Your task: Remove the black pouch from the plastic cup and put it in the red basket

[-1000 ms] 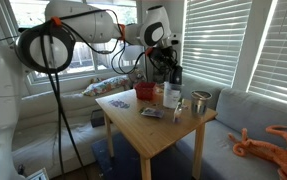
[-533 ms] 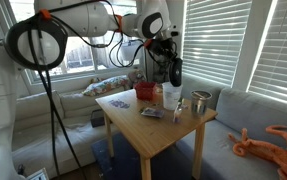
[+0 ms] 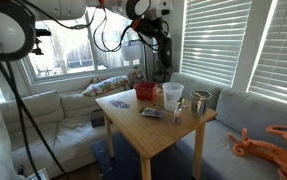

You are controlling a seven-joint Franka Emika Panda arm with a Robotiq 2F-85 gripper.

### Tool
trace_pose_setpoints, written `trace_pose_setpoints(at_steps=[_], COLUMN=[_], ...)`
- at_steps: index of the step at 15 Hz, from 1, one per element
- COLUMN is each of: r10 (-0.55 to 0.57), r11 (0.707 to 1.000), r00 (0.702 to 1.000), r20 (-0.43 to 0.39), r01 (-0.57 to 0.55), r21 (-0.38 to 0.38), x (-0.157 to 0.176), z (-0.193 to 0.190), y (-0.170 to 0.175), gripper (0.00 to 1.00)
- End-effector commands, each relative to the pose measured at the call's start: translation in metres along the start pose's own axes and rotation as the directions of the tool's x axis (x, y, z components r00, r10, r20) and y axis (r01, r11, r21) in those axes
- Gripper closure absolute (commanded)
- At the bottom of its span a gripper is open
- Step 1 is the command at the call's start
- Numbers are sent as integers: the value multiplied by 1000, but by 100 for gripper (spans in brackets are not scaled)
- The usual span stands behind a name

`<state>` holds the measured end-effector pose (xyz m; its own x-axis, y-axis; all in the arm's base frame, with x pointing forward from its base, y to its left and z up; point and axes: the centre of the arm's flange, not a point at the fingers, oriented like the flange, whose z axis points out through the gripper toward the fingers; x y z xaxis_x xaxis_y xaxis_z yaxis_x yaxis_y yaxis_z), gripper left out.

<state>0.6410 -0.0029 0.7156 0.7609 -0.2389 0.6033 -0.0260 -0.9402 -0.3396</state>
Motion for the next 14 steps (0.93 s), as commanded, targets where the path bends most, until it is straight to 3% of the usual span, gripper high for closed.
trace_pose_setpoints(at_steps=[1,4,6,14], r10=[-102,-154,-187,-240], r11=[981,956,948,961], r00=[994,985,979,966], r20=[44,77,83,92], r01=[93,129,157,223], r21=[169,264,277,161], x=[-40,-61,-72,-110], z=[-13,22,50,156], y=[-24,-47,-64,-89], gripper=[99,99,99,99])
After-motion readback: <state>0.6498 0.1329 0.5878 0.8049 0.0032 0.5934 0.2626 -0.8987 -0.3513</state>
